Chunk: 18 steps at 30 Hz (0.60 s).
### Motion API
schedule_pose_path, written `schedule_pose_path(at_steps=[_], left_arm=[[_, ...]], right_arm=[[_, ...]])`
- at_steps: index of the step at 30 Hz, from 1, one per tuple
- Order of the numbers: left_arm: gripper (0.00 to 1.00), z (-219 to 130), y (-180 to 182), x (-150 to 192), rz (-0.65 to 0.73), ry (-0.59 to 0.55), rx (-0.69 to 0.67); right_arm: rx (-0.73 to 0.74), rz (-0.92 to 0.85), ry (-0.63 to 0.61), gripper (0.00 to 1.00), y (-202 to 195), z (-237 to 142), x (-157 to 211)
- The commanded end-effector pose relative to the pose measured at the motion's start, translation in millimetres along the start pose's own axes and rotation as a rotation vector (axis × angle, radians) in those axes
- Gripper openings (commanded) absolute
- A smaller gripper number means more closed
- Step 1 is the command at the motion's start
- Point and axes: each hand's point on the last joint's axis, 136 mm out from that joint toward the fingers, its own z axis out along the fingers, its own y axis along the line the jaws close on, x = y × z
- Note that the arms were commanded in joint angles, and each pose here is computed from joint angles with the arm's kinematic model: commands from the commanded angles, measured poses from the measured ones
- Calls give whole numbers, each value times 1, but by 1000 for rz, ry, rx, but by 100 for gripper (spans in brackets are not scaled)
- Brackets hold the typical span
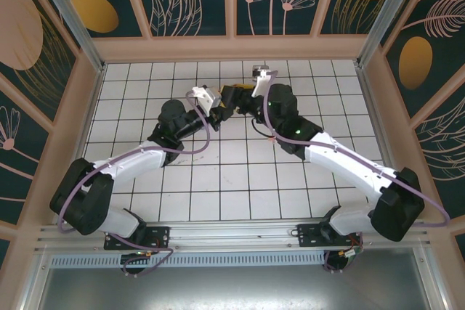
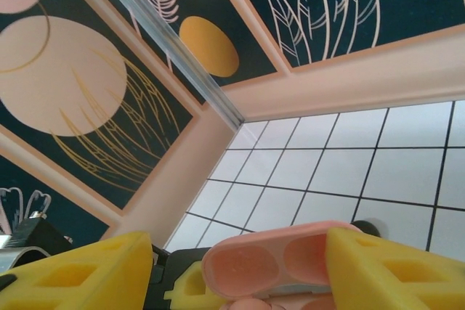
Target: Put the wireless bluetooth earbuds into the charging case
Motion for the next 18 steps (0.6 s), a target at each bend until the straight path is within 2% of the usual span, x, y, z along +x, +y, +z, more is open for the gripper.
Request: schedule_pose_path(at_steps=[1, 5, 9, 14, 18], left_arm=[[0, -12, -4, -49, 74, -163, -10], [0, -17, -4, -48, 84, -169, -30], [0, -23, -5, -49, 96, -175, -39], [0, -31, -9, -46, 104, -171, -38], [0, -38, -12, -39, 111, -151, -38]], right_arm=[[-49, 45, -18, 66, 21, -25, -24], [-31, 66, -46, 67, 21, -48, -38], [42, 76, -48, 67, 2, -67, -41], [204, 97, 11, 67, -52, -81, -24], [376, 77, 112, 67, -106, -86, 8]])
